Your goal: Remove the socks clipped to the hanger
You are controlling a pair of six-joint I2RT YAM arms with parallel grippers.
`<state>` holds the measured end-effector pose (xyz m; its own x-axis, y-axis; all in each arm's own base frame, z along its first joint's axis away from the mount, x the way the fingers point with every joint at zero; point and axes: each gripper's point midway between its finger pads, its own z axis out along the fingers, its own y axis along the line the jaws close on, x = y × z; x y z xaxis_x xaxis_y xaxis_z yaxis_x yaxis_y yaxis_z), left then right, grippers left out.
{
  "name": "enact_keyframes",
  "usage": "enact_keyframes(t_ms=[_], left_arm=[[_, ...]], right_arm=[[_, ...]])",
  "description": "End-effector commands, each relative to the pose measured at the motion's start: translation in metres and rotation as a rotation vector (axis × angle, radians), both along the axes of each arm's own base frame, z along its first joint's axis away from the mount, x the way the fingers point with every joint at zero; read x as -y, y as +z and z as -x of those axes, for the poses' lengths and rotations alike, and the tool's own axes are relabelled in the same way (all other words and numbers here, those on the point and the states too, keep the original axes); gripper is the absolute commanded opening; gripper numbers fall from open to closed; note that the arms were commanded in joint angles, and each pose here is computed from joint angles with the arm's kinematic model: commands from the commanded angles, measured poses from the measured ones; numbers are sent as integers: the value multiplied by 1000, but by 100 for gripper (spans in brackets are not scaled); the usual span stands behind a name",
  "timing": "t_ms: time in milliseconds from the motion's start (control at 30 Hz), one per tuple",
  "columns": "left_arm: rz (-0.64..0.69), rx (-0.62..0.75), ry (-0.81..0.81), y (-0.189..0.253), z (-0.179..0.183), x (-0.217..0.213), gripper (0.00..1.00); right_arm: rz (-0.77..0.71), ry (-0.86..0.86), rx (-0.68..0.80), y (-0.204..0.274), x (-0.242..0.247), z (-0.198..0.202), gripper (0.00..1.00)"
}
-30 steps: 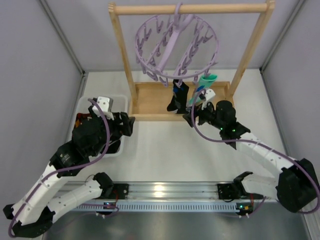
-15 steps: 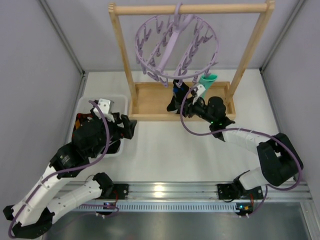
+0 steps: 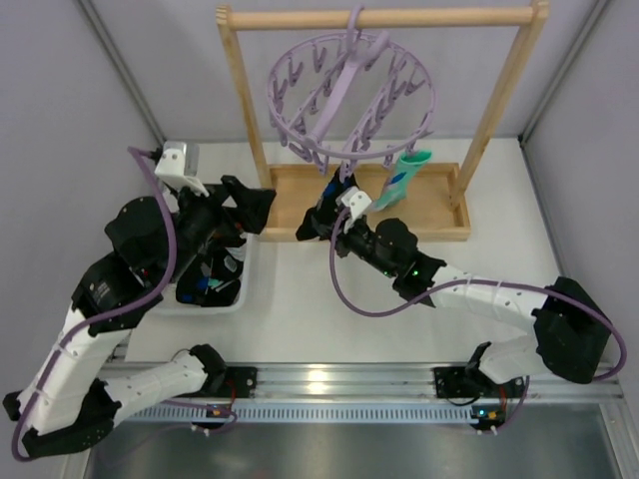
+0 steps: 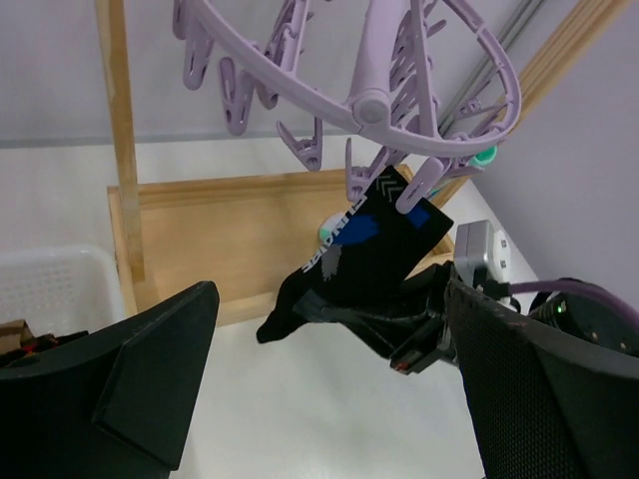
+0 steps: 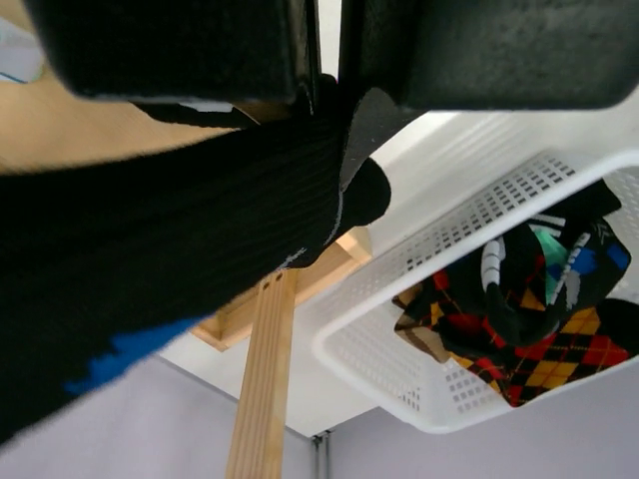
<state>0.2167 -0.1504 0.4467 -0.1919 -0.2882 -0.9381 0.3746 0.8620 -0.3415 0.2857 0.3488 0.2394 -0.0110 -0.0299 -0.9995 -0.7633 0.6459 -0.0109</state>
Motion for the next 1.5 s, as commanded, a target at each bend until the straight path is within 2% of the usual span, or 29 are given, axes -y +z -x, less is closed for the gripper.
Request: enact_keyframes(t_ms=[0,33,100,133,300,467,733,800,900,1200,1233,1333,1467], left_arm=[[9,6,-45,19,-10,20,98],[8,11,-44,24,-13,22,98],[-5,25,-44,33,-19,28,98],[-28,9,-29,28,-30,34,98],[-140,5,67,21,-61,48,98],[-222,24,86,22,-69,75,98],[-351,8,214,-4,-78,75,98],[-372,6,260,-7,-82,71,97],[-384,3,257,-9,-86,77,90],[-466,-21,250,-32,-100,97,81],[-472,-22,260,-33,-101,96,77],[-513,-28,337,-39,-106,86,73],[-553,-25,384,-42,-109,81,72]], right_arm=[[3,-164,27,38,-1,2,0],[6,-218,16,38,2,1,0],[28,-222,1,36,-14,11,0],[36,-298,9,36,-9,7,0],[97,-403,44,31,-32,18,0],[157,-413,95,24,-54,31,0],[173,-386,118,26,-67,36,0],[173,-382,123,28,-69,38,0],[188,-382,134,27,-74,42,0],[215,-405,148,27,-77,42,0],[215,-405,150,27,-77,42,0],[212,-404,152,28,-75,43,0],[207,-395,155,30,-77,45,0]])
